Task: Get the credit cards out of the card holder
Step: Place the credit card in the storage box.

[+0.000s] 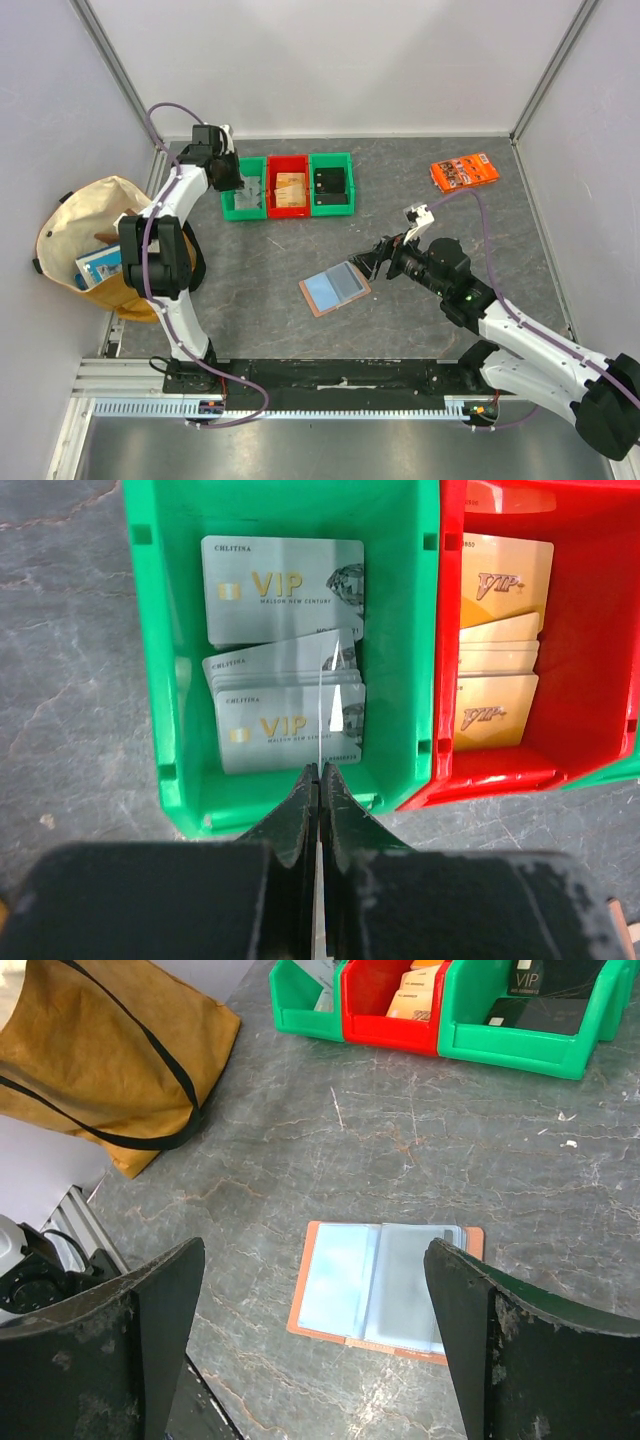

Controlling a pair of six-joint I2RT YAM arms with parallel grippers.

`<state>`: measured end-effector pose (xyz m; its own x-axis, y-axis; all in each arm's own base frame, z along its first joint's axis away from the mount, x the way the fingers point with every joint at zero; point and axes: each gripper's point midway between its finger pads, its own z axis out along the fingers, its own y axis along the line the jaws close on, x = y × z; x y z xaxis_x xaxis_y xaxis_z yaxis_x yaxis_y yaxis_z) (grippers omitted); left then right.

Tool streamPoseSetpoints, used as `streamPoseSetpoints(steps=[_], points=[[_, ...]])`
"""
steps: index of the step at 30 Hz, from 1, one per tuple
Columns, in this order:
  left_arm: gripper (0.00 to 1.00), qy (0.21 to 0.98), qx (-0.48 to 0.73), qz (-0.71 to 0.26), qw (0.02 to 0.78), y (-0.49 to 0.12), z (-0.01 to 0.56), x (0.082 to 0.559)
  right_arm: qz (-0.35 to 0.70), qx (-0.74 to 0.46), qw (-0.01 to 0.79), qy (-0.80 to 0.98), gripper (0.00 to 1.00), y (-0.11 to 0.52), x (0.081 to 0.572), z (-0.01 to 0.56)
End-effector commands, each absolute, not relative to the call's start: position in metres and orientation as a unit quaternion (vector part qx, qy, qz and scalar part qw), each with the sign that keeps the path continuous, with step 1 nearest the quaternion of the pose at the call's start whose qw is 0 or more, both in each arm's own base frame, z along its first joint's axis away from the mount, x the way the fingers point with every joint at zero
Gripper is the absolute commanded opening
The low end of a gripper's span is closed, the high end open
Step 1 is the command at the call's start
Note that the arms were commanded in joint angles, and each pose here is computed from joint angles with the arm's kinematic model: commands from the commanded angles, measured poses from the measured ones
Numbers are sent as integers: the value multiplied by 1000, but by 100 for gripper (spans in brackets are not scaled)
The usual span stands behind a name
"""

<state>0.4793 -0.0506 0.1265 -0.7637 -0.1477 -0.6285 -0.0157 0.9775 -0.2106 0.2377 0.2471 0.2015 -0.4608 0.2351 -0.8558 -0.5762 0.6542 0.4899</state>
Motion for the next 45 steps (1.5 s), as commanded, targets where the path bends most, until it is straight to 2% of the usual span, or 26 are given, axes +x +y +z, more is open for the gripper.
streamPoseSetpoints(steps=[1, 11, 15, 20, 25, 34, 38, 45], points=[[2, 922, -21, -128, 365, -61, 136, 504, 403, -122, 511, 749, 98, 248, 238, 206], [17, 927, -32, -120, 354, -59, 107, 515, 403, -128, 502, 755, 98, 253, 239, 204], [31, 927, -42, -100, 359, -51, 110, 517, 400, -129, 502, 756, 98, 252, 239, 203], [36, 923, -37, -87, 374, -46, 124, 521, 395, -132, 500, 759, 98, 252, 239, 202], [53, 925, -42, -89, 366, -48, 127, 523, 397, -131, 499, 759, 98, 252, 239, 203], [64, 922, -50, -93, 373, -52, 144, 516, 389, -131, 498, 764, 98, 249, 239, 200], [73, 910, -58, -111, 395, -66, 181, 504, 384, -132, 490, 771, 98, 250, 240, 194], [75, 887, -36, -182, 424, -141, 231, 433, 369, -136, 461, 795, 98, 257, 247, 171]])
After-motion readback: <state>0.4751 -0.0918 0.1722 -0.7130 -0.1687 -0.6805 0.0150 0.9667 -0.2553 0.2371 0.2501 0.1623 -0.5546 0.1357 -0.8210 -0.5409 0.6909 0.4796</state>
